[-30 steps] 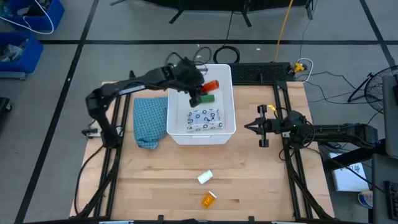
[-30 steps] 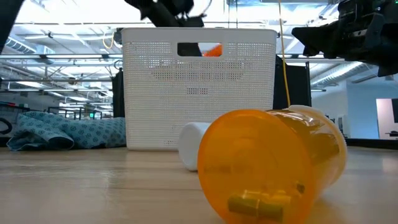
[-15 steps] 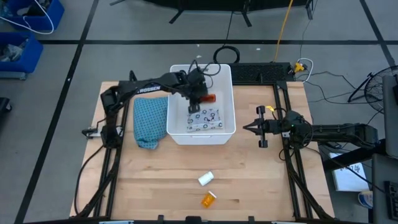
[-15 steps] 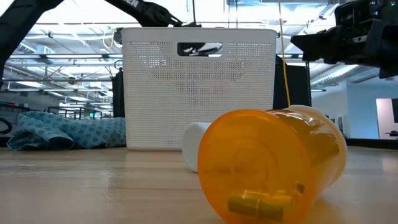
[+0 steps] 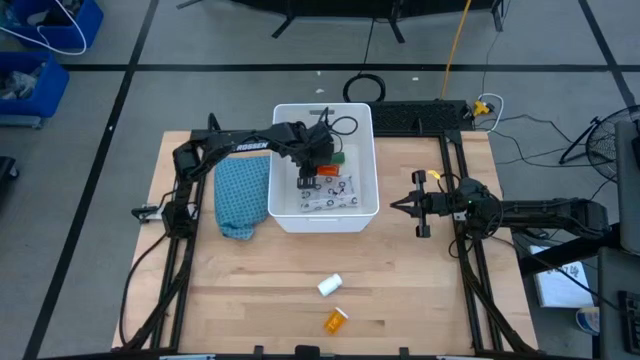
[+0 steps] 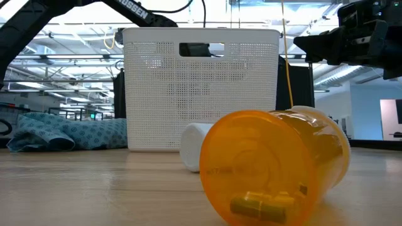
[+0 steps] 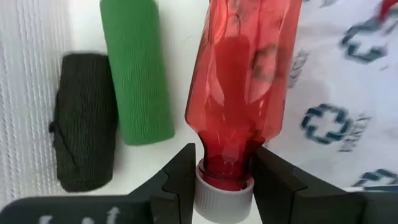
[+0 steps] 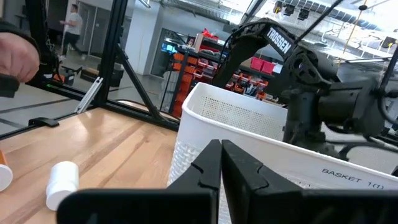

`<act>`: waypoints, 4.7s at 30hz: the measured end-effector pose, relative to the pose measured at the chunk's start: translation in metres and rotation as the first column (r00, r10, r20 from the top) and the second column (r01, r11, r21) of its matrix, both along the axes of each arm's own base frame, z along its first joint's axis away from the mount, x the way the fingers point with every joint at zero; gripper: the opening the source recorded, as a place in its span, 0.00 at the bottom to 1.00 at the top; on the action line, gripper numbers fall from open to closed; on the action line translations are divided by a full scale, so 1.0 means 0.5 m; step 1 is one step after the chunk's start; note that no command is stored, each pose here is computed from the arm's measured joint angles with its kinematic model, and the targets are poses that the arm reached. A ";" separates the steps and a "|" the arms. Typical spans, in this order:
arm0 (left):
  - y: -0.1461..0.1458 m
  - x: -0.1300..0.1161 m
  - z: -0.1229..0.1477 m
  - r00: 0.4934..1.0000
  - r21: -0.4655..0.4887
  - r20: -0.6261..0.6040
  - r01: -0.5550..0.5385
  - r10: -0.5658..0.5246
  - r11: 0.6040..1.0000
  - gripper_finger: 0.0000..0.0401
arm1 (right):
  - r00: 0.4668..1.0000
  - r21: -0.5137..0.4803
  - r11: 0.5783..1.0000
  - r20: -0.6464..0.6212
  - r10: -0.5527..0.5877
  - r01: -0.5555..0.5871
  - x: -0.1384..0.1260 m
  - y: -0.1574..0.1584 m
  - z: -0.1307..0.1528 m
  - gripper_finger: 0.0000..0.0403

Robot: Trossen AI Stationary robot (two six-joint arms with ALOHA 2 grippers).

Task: Pick & place medical supplies in basket/bin
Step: Put the red pill bottle into the white container, then put the white pill bottle into the white container

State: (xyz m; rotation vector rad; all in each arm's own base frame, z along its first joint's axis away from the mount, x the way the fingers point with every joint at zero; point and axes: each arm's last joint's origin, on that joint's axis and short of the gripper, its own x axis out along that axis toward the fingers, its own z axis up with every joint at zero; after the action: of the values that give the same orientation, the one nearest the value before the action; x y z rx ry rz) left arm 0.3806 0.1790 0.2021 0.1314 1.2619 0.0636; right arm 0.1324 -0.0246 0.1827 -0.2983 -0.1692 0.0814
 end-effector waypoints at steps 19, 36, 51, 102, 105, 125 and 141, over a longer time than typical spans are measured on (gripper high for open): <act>0.005 0.008 -0.096 0.989 -0.048 -0.148 -0.015 0.008 0.999 0.31 | 1.000 0.009 1.000 0.009 0.003 -0.003 0.000 0.000 0.002 0.01; 0.005 0.010 0.004 0.991 0.044 -0.134 -0.022 0.028 0.999 0.97 | 1.000 0.019 1.000 0.008 0.009 -0.009 -0.001 0.000 0.002 0.01; -0.162 -0.192 0.345 0.992 0.101 0.119 -0.054 0.042 0.993 0.37 | 0.999 0.024 1.000 0.038 0.012 -0.013 -0.002 0.001 0.008 0.01; -0.338 -0.524 -0.053 0.311 0.060 0.947 0.056 -0.074 0.997 0.07 | 0.992 0.162 0.987 -0.128 0.008 0.013 0.029 -0.001 0.062 0.01; -0.339 -0.524 -0.053 0.313 0.060 0.947 0.057 -0.075 0.997 0.08 | 0.980 0.143 0.989 -0.187 0.064 -0.038 0.054 0.014 0.133 0.01; -0.338 -0.524 -0.054 0.311 0.003 0.950 0.047 -0.017 0.999 0.08 | 0.740 0.161 0.975 -0.635 0.221 -0.154 0.318 0.190 0.203 0.41; -0.338 -0.524 -0.058 0.331 -0.080 0.942 0.047 0.060 0.996 0.08 | 0.685 0.098 0.976 -0.699 0.206 -0.193 0.410 0.312 0.060 0.62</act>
State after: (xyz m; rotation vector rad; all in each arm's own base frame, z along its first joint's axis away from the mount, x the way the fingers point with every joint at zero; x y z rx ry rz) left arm 0.1186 0.0101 0.1729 -0.0134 0.0317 0.0711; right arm 0.3376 0.1312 0.2129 -0.2120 0.5771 0.4097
